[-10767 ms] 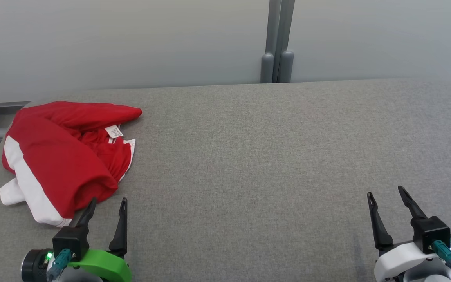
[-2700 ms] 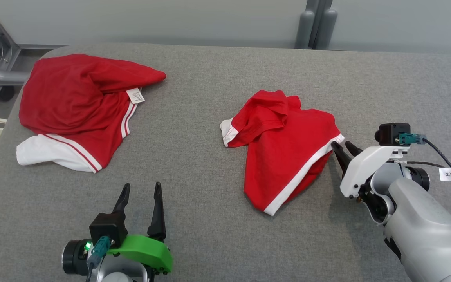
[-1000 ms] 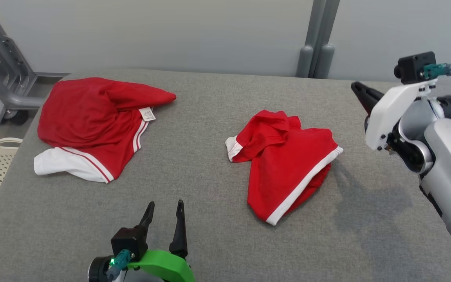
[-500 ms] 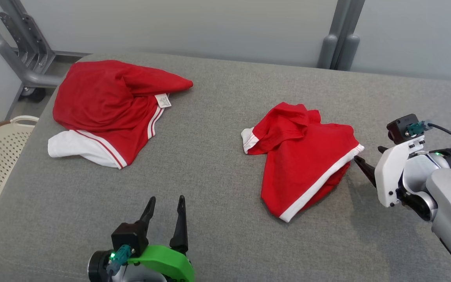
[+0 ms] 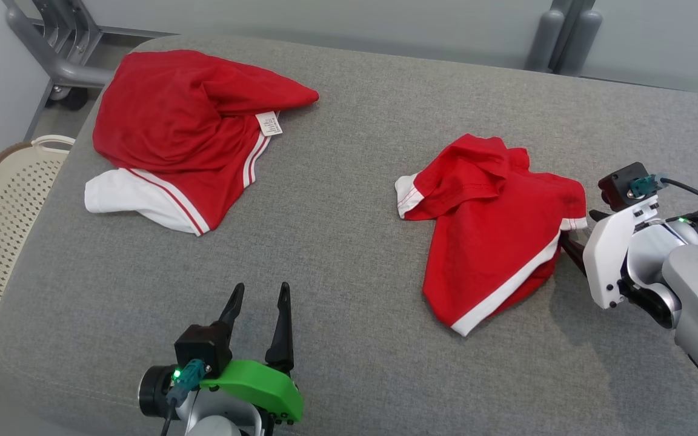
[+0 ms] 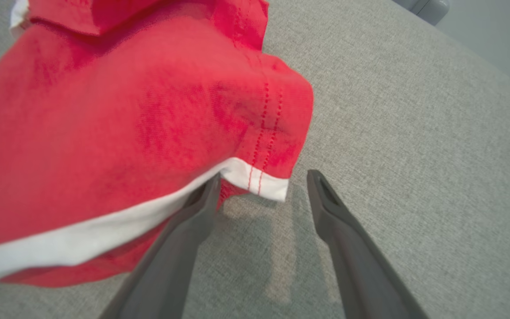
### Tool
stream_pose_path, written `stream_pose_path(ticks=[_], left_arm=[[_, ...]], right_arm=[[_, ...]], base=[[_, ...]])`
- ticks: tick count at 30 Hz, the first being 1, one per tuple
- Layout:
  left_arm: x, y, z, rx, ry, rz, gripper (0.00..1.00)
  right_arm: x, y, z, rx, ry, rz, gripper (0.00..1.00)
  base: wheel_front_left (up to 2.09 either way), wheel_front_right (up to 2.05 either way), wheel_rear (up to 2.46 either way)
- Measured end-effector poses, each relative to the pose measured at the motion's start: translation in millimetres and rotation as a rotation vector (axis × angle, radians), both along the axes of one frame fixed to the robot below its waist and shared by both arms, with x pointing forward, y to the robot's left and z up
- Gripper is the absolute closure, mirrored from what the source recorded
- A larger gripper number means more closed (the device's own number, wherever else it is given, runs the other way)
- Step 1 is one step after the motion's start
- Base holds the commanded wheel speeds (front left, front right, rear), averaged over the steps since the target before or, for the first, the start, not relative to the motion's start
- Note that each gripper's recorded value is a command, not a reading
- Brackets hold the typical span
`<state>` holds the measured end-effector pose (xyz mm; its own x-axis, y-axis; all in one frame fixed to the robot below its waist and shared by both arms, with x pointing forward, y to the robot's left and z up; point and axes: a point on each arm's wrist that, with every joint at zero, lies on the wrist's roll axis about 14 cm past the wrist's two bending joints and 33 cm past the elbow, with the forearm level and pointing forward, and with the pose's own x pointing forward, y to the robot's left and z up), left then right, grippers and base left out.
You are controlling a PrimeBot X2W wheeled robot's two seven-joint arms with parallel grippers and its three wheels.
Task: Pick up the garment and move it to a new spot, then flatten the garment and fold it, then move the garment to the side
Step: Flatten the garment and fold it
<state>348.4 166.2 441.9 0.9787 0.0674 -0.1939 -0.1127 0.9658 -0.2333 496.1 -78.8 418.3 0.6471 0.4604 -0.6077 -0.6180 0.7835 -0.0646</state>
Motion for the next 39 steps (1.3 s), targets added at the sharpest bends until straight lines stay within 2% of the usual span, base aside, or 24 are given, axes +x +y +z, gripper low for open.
stream_pose_path(ticks=[5,6,7,8,15,21,25,29,35,39], left_arm=[[-1.6,-0.8,-1.3,0.004,0.002,-0.005,0.00],[-1.9,-0.9,-1.2,0.005,0.002,-0.005,0.00],[-2.0,-0.4,-0.9,0.006,0.001,-0.006,0.00],[-1.8,0.0,-0.8,0.008,0.001,-0.006,0.00],[-0.1,-3.0,0.3,0.008,-0.004,-0.015,0.00],[-1.8,-5.9,4.7,0.001,-0.019,-0.021,0.00],[-2.2,-6.5,9.6,-0.003,-0.035,-0.020,0.00],[-7.0,-7.3,11.4,-0.010,-0.041,-0.015,0.00],[-14.5,-7.0,15.2,-0.029,-0.055,0.005,0.00],[-17.9,-5.4,17.3,-0.038,-0.063,0.017,0.00]], right_arm=[[-2.5,3.5,-0.4,0.006,-0.008,0.013,0.02],[-3.7,4.4,-0.3,0.007,-0.007,0.015,0.53],[-4.7,5.3,0.4,0.010,-0.006,0.015,0.87],[-4.4,6.0,2.4,0.015,-0.008,0.016,1.00],[-4.1,8.7,25.6,0.048,-0.051,0.045,1.00],[-13.7,24.1,68.2,0.174,-0.041,0.076,1.00],[-21.1,51.4,133.3,0.412,0.001,0.110,1.00],[-17.5,61.7,210.5,0.563,-0.048,0.160,1.00],[-17.6,89.4,286.5,0.687,-0.105,0.232,1.00],[-8.8,103.7,306.2,0.705,-0.127,0.222,1.00]], base=[[0.00,0.00,0.00],[0.00,0.00,0.00],[0.00,0.00,0.00],[0.00,0.00,0.00],[0.00,0.00,0.00],[0.00,0.00,0.00],[0.00,0.00,0.00],[0.00,0.00,0.00],[0.00,0.00,0.00],[0.00,0.00,0.00]])
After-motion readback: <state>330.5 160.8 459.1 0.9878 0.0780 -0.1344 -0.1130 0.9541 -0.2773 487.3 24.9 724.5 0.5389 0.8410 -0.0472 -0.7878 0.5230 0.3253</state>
